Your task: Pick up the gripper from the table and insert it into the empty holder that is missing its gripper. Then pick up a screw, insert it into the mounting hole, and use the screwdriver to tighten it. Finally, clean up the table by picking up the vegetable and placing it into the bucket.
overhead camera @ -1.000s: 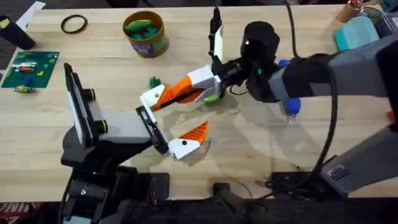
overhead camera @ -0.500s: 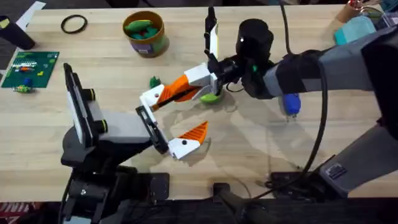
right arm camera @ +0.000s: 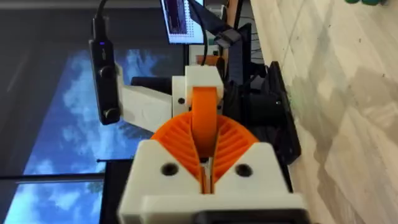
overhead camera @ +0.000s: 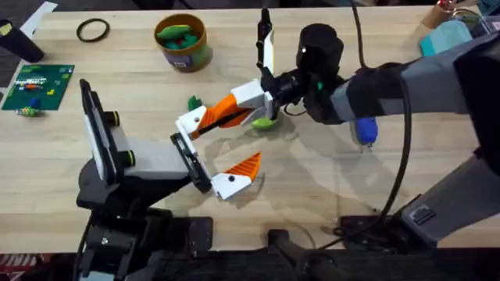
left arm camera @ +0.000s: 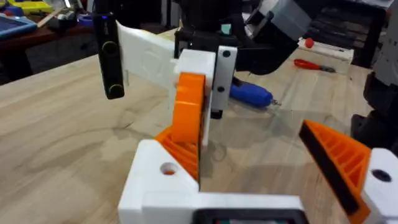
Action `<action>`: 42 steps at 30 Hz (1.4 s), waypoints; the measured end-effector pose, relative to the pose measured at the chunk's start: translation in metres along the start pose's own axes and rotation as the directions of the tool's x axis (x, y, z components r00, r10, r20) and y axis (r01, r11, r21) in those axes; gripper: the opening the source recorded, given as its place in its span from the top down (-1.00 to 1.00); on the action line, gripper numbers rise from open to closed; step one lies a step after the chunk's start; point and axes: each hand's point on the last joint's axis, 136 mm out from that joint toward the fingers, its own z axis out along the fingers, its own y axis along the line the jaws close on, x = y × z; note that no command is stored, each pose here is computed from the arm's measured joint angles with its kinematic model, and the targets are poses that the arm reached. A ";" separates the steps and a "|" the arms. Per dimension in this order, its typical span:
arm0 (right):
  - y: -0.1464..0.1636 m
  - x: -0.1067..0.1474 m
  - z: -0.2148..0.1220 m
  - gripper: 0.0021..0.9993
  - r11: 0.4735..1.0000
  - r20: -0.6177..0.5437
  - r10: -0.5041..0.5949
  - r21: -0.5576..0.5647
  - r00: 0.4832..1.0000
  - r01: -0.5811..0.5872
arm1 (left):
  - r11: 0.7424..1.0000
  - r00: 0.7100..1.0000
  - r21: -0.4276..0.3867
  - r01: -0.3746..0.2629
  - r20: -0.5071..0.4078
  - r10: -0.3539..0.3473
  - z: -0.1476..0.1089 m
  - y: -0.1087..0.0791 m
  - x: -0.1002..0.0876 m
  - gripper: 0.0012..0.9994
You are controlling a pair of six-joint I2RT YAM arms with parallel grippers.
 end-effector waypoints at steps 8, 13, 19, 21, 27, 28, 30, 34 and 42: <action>0.001 -0.002 0.008 -0.95 1.000 0.010 0.003 0.002 1.000 -0.003 | 0.999 1.000 0.046 0.002 -0.004 -0.002 0.000 -0.008 0.001 -0.97; 0.001 -0.003 0.008 -0.99 1.000 0.019 0.005 0.004 1.000 -0.006 | 0.999 1.000 0.051 0.003 -0.005 -0.002 0.000 -0.009 0.001 -0.97; 0.000 -0.005 0.008 -0.99 1.000 0.028 -0.001 0.007 1.000 0.001 | 0.998 1.000 0.059 0.003 -0.006 -0.003 0.000 -0.010 0.001 -0.97; -0.004 -0.007 0.007 -0.99 1.000 0.044 0.004 0.016 0.999 -0.005 | 0.998 1.000 0.060 0.004 -0.006 -0.003 0.000 -0.011 0.001 -0.97; -0.005 -0.017 -0.008 -0.99 0.996 0.144 0.011 0.081 0.989 -0.023 | 0.998 1.000 0.063 0.004 -0.007 -0.004 0.000 -0.011 0.002 -0.97; 0.000 -0.018 -0.013 -0.99 0.995 0.168 -0.007 0.097 0.986 -0.009 | 0.998 1.000 0.063 0.004 -0.007 -0.004 0.000 -0.011 0.002 -0.97; 0.009 -0.019 -0.025 -0.99 0.991 0.211 -0.039 0.131 0.977 0.012 | 0.998 1.000 0.063 0.004 -0.007 -0.004 0.000 -0.011 0.002 -0.97; 0.034 -0.022 -0.054 -0.99 0.973 0.285 -0.149 0.211 0.947 0.090 | 0.998 1.000 0.063 0.005 -0.007 -0.004 0.000 -0.011 0.002 -0.97; 0.065 -0.016 -0.105 -0.99 0.925 0.325 -0.230 0.365 0.917 0.103 | 0.998 1.000 0.063 0.004 -0.007 -0.004 0.000 -0.011 0.002 -0.97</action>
